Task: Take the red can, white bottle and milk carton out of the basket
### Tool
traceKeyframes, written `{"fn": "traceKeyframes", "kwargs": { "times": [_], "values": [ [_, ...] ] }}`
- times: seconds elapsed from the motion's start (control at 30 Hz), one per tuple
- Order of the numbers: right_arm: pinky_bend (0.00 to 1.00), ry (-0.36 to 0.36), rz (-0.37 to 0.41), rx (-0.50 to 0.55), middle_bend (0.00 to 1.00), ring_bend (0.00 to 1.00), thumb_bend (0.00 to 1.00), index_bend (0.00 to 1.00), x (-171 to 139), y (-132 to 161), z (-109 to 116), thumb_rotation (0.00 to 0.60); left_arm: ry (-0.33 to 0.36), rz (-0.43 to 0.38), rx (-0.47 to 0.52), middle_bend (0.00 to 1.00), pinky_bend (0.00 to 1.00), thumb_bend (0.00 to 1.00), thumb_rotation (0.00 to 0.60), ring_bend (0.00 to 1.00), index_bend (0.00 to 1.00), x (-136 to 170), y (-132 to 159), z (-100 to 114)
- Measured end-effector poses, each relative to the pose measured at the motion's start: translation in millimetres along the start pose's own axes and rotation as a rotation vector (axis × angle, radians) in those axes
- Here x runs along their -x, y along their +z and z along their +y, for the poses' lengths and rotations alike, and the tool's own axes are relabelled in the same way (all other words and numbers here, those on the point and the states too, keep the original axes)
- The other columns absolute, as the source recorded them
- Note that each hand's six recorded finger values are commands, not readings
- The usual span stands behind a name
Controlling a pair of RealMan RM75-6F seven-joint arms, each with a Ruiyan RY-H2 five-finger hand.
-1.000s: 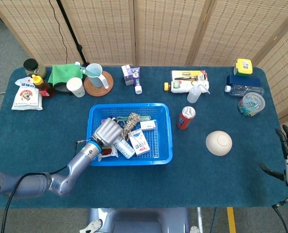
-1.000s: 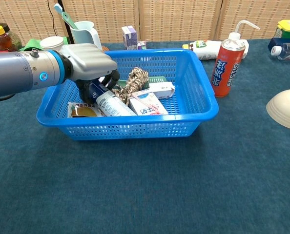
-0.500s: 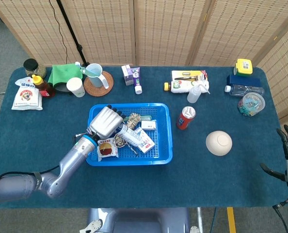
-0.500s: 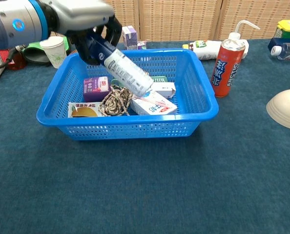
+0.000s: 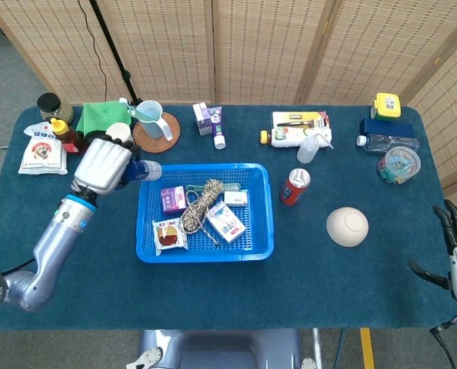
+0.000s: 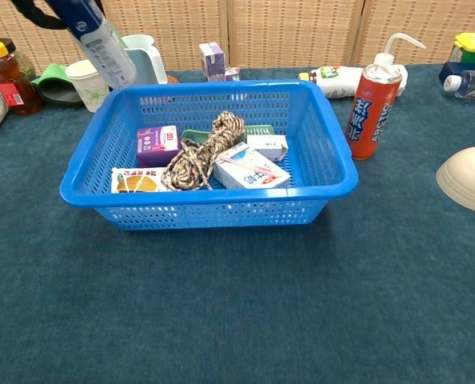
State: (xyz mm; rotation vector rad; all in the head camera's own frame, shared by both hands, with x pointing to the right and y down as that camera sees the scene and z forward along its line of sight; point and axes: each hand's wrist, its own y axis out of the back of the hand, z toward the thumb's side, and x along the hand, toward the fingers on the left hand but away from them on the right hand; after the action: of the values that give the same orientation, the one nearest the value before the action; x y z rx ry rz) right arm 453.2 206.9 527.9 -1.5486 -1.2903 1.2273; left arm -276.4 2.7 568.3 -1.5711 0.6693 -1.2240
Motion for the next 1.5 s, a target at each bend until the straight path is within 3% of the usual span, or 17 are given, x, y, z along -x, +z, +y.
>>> {"fn": "traceKeyframes", "kwargs": {
  "times": [0.2,0.33,0.53,0.6,0.67,0.7,0.73,0.9,1.1,1.37,1.5],
  "values": [
    [0.00,0.009,0.014,-0.005,0.00,0.00,0.00,0.00,-2,5,-3,0.600,-0.016,0.143,0.020,0.54,0.43,0.37,0.600,0.49,0.53,12,-73,-13],
    [0.00,0.020,0.021,-0.011,0.00,0.00,0.00,0.00,-3,8,-7,0.600,-0.055,0.214,0.038,0.54,0.43,0.37,0.600,0.49,0.53,19,-109,-34],
    [0.00,0.041,0.027,-0.020,0.00,0.00,0.00,0.00,-3,11,-15,0.600,-0.128,0.241,0.087,0.51,0.43,0.37,0.600,0.44,0.50,21,-121,-76],
    [0.00,0.044,0.027,-0.022,0.00,0.00,0.00,0.00,-3,12,-16,0.600,-0.151,0.238,0.097,0.32,0.34,0.35,0.600,0.27,0.34,20,-118,-89],
    [0.00,0.045,0.024,-0.023,0.00,0.00,0.00,0.00,-3,11,-17,0.600,-0.181,0.231,0.111,0.10,0.16,0.32,0.600,0.08,0.12,19,-114,-98],
    [0.00,0.044,0.023,-0.022,0.00,0.00,0.00,0.00,-3,11,-17,0.600,-0.191,0.227,0.121,0.02,0.07,0.31,0.600,0.01,0.03,18,-112,-101],
    [0.00,0.044,0.021,-0.023,0.00,0.00,0.00,0.00,-2,11,-17,0.600,-0.196,0.220,0.133,0.00,0.03,0.30,0.600,0.00,0.01,18,-110,-102],
    [0.00,0.046,0.016,-0.024,0.00,0.00,0.00,0.00,-2,9,-17,0.600,-0.170,0.179,0.162,0.00,0.00,0.27,0.600,0.00,0.00,20,-100,-92],
    [0.00,0.044,0.013,-0.017,0.00,0.00,0.00,0.00,-1,8,-16,0.600,-0.092,0.104,0.197,0.00,0.00,0.26,0.600,0.00,0.00,27,-86,-67],
    [0.00,0.035,0.003,-0.005,0.00,0.00,0.00,0.00,-1,5,-11,0.600,-0.032,-0.064,0.228,0.00,0.00,0.25,0.600,0.00,0.00,36,-42,-40],
    [0.00,0.027,-0.004,0.006,0.00,0.00,0.00,0.00,0,2,-8,0.600,-0.023,-0.130,0.191,0.00,0.00,0.25,0.600,0.00,0.00,34,-19,-34]
  ]
}}
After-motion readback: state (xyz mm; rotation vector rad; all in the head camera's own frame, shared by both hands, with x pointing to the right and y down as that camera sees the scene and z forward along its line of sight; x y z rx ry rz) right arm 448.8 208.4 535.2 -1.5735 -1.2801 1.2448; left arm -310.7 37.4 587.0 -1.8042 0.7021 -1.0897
